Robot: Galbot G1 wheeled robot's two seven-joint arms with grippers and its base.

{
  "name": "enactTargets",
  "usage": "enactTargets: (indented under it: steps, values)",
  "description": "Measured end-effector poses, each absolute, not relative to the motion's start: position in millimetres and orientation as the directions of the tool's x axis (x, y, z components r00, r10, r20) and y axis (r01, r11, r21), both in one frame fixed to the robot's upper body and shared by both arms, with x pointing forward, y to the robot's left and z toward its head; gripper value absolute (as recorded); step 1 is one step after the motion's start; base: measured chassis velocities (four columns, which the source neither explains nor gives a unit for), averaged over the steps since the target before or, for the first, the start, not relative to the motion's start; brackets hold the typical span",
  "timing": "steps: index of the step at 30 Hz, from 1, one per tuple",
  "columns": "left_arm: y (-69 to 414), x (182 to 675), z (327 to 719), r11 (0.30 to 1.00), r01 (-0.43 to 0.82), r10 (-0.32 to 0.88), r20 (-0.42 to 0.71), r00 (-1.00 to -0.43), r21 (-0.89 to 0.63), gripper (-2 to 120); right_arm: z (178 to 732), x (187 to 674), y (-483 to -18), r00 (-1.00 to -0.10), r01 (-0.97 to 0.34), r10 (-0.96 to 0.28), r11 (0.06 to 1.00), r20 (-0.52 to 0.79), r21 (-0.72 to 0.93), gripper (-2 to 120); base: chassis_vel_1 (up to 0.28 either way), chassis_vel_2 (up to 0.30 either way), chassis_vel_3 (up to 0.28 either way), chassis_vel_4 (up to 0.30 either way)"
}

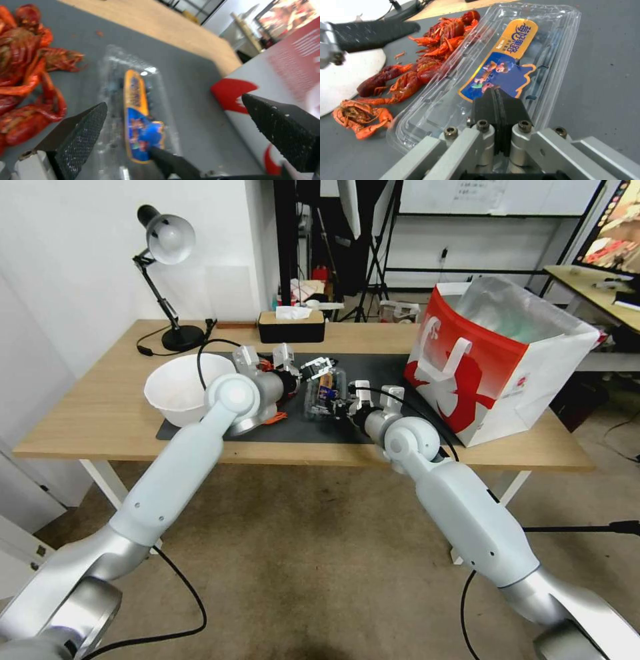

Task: Close the takeout container lid, then place the container into the takeout bag.

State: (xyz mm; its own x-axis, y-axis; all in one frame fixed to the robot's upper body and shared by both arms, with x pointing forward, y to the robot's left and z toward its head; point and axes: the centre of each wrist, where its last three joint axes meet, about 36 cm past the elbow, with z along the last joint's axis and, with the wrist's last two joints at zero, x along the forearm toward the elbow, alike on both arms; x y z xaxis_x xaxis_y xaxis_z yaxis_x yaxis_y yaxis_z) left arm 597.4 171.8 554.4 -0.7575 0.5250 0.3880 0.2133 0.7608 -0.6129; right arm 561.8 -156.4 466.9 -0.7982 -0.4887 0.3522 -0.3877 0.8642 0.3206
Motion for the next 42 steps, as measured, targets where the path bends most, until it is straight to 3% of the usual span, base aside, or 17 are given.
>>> enactTargets:
  steps: [9, 15, 42]
  values:
    - [171, 613, 561, 0.814, 0.169, 0.481, 0.48, -0.734, -0.556, 100, 466, 561, -157, -0.798, -0.389, -0.489, 0.864, 0.353, 0.319, 0, 0.0, 0.0, 0.0, 0.0]
    - [176, 626, 573, 0.803, 0.089, 0.486, 0.56, -0.672, -0.59, 100, 464, 559, -156, -0.796, -0.391, -0.491, 0.864, 0.355, 0.318, 0, 0.0, 0.0, 0.0, 0.0]
    - [179, 642, 560, 0.792, 0.03, 0.495, 0.612, -0.617, -0.61, 100, 464, 555, -154, -0.791, -0.403, -0.499, 0.861, 0.354, 0.311, 0, 0.0, 0.0, 0.0, 0.0]
